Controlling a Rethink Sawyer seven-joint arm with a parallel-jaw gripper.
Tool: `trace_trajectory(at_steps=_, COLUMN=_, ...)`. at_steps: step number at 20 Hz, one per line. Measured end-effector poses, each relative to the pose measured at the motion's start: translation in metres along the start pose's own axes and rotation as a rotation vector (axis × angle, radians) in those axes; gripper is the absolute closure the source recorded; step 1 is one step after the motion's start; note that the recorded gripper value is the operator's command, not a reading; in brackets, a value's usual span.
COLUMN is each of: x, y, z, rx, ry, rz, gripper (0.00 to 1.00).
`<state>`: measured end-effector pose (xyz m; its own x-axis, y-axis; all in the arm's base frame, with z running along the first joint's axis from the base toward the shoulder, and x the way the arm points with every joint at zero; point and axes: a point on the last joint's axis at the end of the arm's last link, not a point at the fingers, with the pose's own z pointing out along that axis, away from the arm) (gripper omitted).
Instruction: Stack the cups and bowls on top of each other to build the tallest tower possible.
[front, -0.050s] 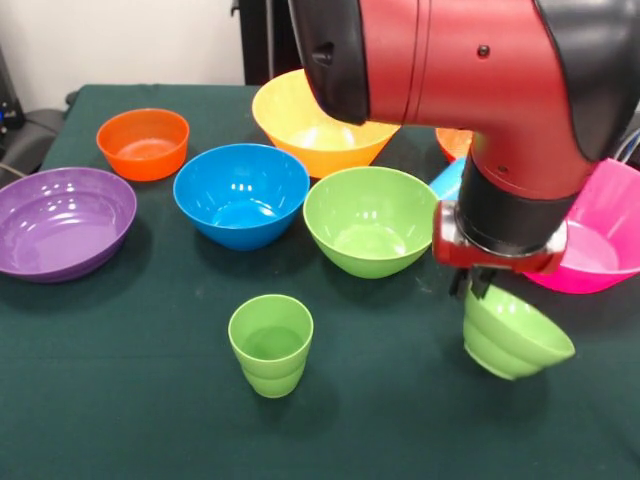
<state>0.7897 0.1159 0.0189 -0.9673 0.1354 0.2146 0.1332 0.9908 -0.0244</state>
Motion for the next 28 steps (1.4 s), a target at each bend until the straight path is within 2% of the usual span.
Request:
trace_trajectory(at_steps=2, x=0.006, y=-0.002, z=-0.003, rx=-0.002, ry=0.053, rz=0.003, gripper=1.00)
trace_trajectory(at_steps=3, x=0.007, y=-0.002, z=-0.003, rx=-0.002, ry=0.064, rz=0.003, gripper=1.00)
trace_trajectory(at_steps=4, x=0.011, y=-0.003, z=-0.005, rx=-0.010, ry=0.122, rz=0.003, gripper=1.00)
trace_trajectory(at_steps=7, x=0.013, y=-0.001, z=-0.004, rx=-0.022, ry=0.156, rz=0.001, gripper=1.00)
trace_trajectory(at_steps=9, x=0.013, y=0.002, z=0.002, rx=-0.047, ry=0.174, rz=0.001, gripper=1.00)
trace_trajectory(at_steps=10, x=0.013, y=0.004, z=0.009, rx=-0.068, ry=0.185, rz=0.000, gripper=0.00)
trace_trajectory(at_steps=12, x=0.013, y=0.005, z=0.010, rx=-0.069, ry=0.186, rz=-0.001, gripper=0.00)
trace_trajectory(at_steps=21, x=0.017, y=0.021, z=0.031, rx=-0.127, ry=0.218, rz=-0.015, gripper=0.00)
trace_trajectory(at_steps=28, x=0.019, y=0.032, z=0.038, rx=-0.157, ry=0.230, rz=-0.025, gripper=0.00)
